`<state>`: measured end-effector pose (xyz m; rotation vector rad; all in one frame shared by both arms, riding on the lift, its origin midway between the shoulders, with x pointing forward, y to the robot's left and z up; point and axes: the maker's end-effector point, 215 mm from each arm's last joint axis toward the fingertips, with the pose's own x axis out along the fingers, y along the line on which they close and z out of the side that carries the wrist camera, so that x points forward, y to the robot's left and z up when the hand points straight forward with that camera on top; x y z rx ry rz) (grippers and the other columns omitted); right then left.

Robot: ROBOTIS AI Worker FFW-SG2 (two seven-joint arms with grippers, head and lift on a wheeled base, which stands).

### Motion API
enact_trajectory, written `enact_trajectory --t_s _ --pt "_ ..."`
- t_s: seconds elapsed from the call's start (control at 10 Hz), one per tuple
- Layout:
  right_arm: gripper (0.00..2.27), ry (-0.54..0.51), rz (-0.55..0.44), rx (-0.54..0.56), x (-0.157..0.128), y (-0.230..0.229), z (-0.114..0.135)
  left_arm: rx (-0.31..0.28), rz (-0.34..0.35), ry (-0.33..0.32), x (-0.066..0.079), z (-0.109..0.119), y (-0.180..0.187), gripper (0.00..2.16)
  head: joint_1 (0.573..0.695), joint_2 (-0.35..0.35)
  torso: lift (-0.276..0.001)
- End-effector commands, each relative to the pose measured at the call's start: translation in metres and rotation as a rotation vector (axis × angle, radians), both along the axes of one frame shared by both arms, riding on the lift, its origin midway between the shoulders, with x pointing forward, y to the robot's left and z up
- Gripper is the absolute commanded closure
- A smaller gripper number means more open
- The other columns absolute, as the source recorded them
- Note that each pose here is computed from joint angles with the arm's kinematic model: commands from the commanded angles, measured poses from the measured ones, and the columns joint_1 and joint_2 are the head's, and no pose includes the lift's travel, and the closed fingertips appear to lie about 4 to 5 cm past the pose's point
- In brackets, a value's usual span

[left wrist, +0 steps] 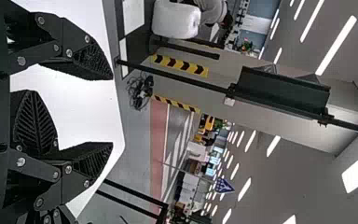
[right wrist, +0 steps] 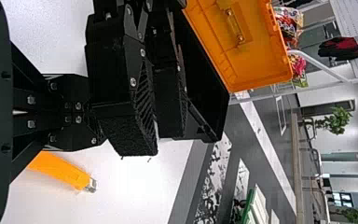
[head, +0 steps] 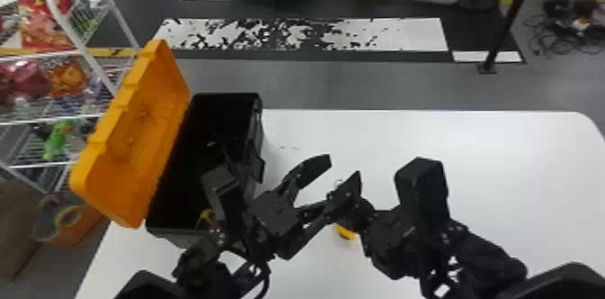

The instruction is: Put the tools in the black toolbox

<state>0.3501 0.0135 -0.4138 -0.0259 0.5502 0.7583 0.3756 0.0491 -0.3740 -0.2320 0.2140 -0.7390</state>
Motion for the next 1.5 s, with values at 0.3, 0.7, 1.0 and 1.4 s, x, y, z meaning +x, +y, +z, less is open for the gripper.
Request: enact_trajectory --t_s 0.3,0.7,1.0,1.4 --pt "2.24 0.025 -0.032 -0.016 -0.003 -0.013 -0.011 -0.01 0.013 -0.008 -0.004 0.0 0.001 0.19 0.695 0.088 -0.039" --pt "2.24 0.032 -0.059 -0.012 0.002 -0.026 -0.012 -0.015 0.034 -0.018 -0.003 0.002 0.006 0.18 0.695 0.074 -0.039" --pt "2.24 0.03 -0.074 -0.009 0.004 -0.032 -0.011 -0.014 0.044 -0.017 -0.002 0.001 0.007 0.18 0.695 0.064 -0.039" --pt "2.24 -0.004 -0.1 0.023 0.007 -0.038 0.006 -0.016 0.044 -0.013 -0.005 0.001 0.006 0.18 0.695 0.054 -0.039"
